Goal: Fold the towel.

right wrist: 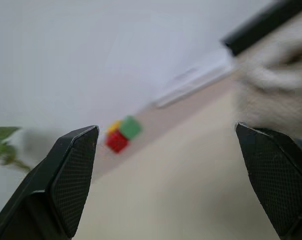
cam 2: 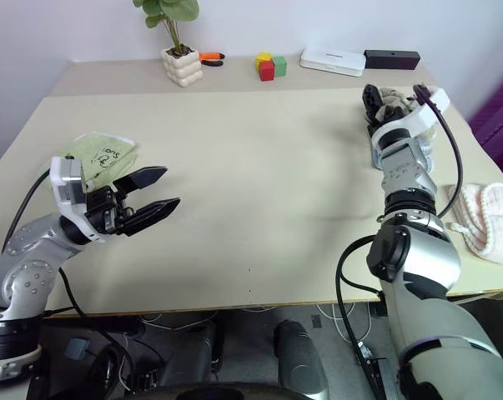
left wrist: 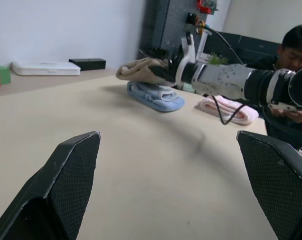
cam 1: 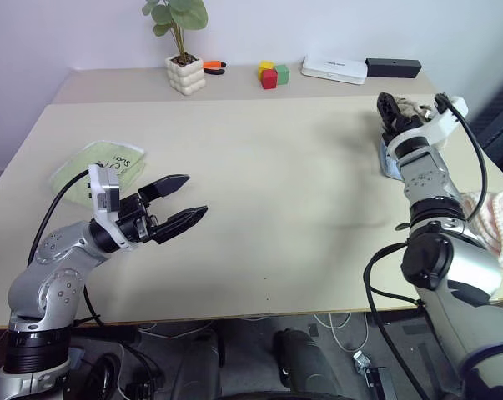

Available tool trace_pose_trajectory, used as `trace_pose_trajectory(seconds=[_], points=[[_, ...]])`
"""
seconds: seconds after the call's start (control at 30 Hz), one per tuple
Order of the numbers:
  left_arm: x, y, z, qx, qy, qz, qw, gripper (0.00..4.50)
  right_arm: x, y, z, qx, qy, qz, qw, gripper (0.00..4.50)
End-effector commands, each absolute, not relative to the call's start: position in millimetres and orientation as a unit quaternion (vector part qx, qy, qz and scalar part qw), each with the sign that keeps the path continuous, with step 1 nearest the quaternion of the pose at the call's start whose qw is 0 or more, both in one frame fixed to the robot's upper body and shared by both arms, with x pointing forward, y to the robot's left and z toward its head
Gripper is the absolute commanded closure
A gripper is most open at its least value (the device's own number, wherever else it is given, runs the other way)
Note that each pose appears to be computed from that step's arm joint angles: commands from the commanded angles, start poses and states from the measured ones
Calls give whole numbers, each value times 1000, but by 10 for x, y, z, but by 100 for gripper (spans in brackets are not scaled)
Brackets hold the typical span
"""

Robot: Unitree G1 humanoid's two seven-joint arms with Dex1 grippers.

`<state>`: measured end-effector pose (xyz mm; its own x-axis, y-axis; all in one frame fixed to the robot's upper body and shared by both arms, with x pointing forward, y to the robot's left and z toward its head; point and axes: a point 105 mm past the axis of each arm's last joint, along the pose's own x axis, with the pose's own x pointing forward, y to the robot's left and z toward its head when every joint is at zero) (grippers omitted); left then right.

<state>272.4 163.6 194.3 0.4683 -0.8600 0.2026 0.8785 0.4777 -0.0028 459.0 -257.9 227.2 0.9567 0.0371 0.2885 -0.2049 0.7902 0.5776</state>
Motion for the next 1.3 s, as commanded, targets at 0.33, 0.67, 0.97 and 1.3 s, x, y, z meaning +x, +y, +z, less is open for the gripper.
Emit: trace_pose_trajectory(seconds=[0.33,0.67,0.97,1.3], points=[[2715,1684,2036,-33,-106,-505,856,0,4299,-1976,2733,248,-187,217,926,6],[2759,1836,2029,-5,-107,-478,872,0,3620,-971,2503,129,-126,494,850,6],[2673,1896,1981,13,-117,-436,892,0,3373,-831,2286,67,-91,586,803,6],[2615,1911,1904,16,-114,-414,903,0,3375,-955,2235,40,-69,612,787,6]])
